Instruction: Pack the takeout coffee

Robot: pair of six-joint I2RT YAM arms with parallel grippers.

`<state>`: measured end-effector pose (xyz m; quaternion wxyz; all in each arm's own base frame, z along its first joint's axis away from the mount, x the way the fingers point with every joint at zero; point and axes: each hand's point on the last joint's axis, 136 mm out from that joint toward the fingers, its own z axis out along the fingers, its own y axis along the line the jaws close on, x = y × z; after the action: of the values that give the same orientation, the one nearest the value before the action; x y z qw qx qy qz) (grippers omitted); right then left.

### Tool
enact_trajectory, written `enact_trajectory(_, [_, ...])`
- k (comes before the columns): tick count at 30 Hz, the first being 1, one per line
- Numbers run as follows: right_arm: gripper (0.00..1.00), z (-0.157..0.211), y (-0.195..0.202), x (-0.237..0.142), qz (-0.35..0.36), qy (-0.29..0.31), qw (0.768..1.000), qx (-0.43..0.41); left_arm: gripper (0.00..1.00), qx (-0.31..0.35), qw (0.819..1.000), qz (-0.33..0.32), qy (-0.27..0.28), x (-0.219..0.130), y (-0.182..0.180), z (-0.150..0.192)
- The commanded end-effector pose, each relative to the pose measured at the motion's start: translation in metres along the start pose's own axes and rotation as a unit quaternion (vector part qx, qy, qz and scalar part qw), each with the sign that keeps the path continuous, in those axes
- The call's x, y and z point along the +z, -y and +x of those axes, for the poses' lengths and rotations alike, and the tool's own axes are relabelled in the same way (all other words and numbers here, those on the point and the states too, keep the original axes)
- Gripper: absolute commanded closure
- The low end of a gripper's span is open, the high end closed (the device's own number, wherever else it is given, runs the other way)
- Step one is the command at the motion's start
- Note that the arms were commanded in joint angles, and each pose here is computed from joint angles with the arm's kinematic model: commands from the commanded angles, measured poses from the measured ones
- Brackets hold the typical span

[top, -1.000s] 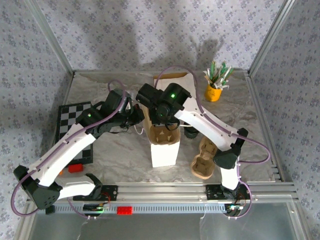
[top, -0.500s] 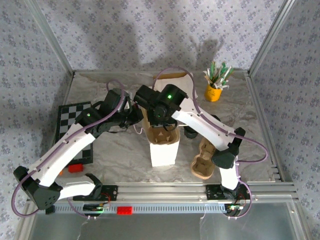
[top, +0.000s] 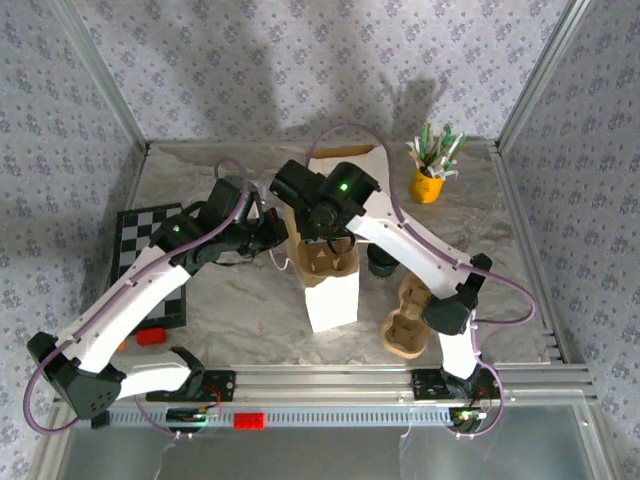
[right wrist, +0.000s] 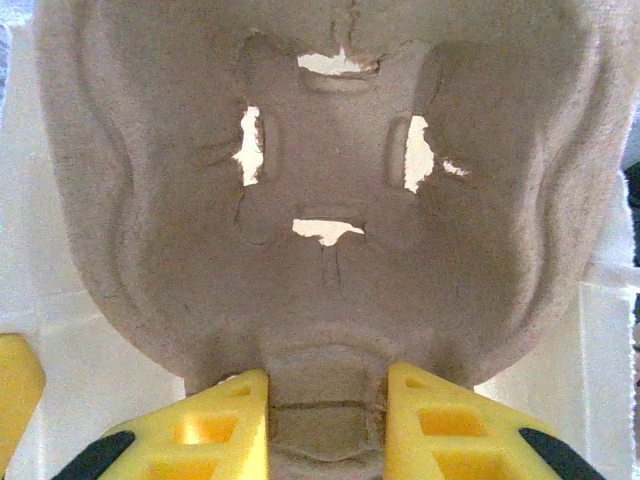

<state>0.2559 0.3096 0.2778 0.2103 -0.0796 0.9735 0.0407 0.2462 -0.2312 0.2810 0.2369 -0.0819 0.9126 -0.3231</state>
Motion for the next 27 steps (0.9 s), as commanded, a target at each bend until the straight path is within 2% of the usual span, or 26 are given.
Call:
enact_trajectory(1, [0.72,-0.001,0.0,0.003,0.021,0.014,1.0,-0.012,1.0,-0.002,1.0,0.009,0.003,-0.008,0.005,-0.005])
enact_trajectory(3, [0.72,0.007,0.0,0.006,0.018,-0.006,1.0,-0.01,1.0,-0.005,1.0,0.008,0.008,-0.009,0.004,-0.007])
enact_trajectory(6, [0.72,0.001,0.003,0.008,0.026,0.008,1.0,-0.013,1.0,-0.004,1.0,0.013,0.004,-0.009,0.007,-0.007])
enact_trajectory(13, [0.73,-0.024,-0.007,-0.003,-0.004,0.045,0.999,-0.02,1.0,0.007,1.0,0.017,-0.004,-0.01,0.01,-0.006])
enact_trajectory(23, [0.73,-0.025,-0.005,0.005,0.008,0.04,0.998,-0.04,1.0,0.014,1.0,0.015,-0.009,-0.009,0.012,-0.008])
enact_trajectory(27, [0.73,-0.041,0.002,-0.011,0.002,0.061,0.998,-0.033,1.0,0.013,1.0,0.012,-0.011,-0.009,0.01,-0.009])
